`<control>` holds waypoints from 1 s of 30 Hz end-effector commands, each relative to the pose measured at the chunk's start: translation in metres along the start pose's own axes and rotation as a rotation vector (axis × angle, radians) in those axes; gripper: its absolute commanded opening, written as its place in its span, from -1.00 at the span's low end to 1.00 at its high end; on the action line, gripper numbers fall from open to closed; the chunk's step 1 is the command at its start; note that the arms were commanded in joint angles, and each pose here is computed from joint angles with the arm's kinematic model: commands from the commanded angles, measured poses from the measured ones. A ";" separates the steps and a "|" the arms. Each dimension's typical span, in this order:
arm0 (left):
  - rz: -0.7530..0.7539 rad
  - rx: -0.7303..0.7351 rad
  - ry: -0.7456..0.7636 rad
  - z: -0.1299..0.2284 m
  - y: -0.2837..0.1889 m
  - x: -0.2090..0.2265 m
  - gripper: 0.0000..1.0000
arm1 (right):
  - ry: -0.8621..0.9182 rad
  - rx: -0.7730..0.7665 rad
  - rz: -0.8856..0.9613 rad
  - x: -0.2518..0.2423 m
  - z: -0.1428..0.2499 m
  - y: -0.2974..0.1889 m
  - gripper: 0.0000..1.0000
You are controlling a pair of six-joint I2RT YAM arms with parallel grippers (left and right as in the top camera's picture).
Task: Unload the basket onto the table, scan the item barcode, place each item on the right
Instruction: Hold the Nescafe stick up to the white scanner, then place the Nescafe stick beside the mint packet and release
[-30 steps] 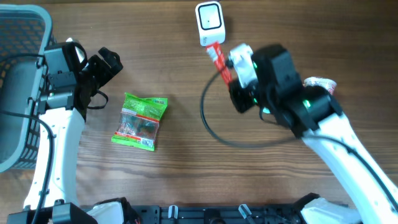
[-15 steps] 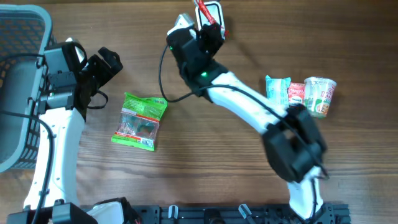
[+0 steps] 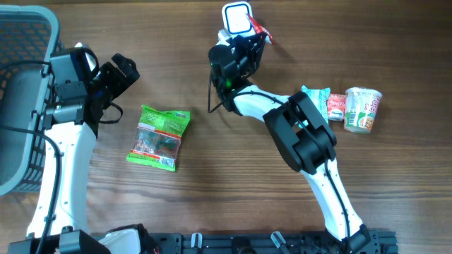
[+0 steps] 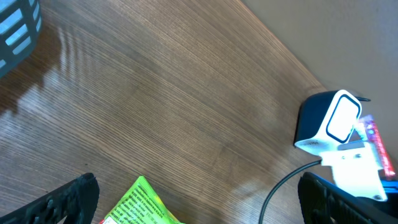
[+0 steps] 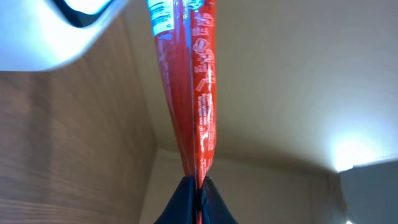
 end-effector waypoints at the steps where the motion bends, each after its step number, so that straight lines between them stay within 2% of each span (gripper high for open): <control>1: 0.007 -0.006 0.004 -0.001 -0.002 -0.001 1.00 | 0.102 0.025 0.047 -0.013 0.006 0.013 -0.92; 4: 0.007 -0.006 0.004 -0.001 -0.002 -0.001 1.00 | 0.114 0.015 0.042 -0.010 0.006 0.016 -0.92; 7: 0.007 -0.006 0.005 -0.001 -0.002 -0.001 1.00 | -0.045 -0.071 -0.059 0.024 -0.006 0.013 -0.92; 11: 0.007 -0.006 0.005 -0.001 -0.002 -0.001 1.00 | -0.049 -0.109 -0.164 0.053 -0.007 0.006 -0.92; 15: 0.007 -0.006 0.005 -0.001 -0.002 -0.001 1.00 | 0.054 -0.099 -0.126 0.021 -0.004 0.006 -0.92; 20: 0.007 -0.006 0.005 -0.001 -0.002 -0.001 1.00 | 0.321 -0.119 -0.115 -0.064 0.014 -0.004 -0.92; 23: 0.007 -0.006 0.005 -0.001 -0.002 -0.001 1.00 | 0.476 -0.133 -0.267 -0.089 0.042 -0.033 -0.92; 25: 0.007 -0.006 0.005 -0.001 -0.002 -0.001 1.00 | 0.562 -0.122 -0.422 -0.087 0.061 -0.050 -0.92; 28: 0.007 -0.006 0.005 -0.001 -0.002 -0.001 1.00 | 0.712 -0.006 -0.846 -0.069 0.103 -0.077 -0.92; 30: 0.007 -0.006 0.005 -0.001 -0.002 -0.001 1.00 | 0.680 0.134 -1.212 -0.044 0.131 -0.098 -0.92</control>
Point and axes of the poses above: each gripper's point midway between its finger pads, its own y axis out along the fingers, its own x axis along the line the jaws close on, z = x × y, the point moved 6 cm from there along -y, back along the fingers, and after that the axes turned 1 degree about y, right-handed, at the moved point
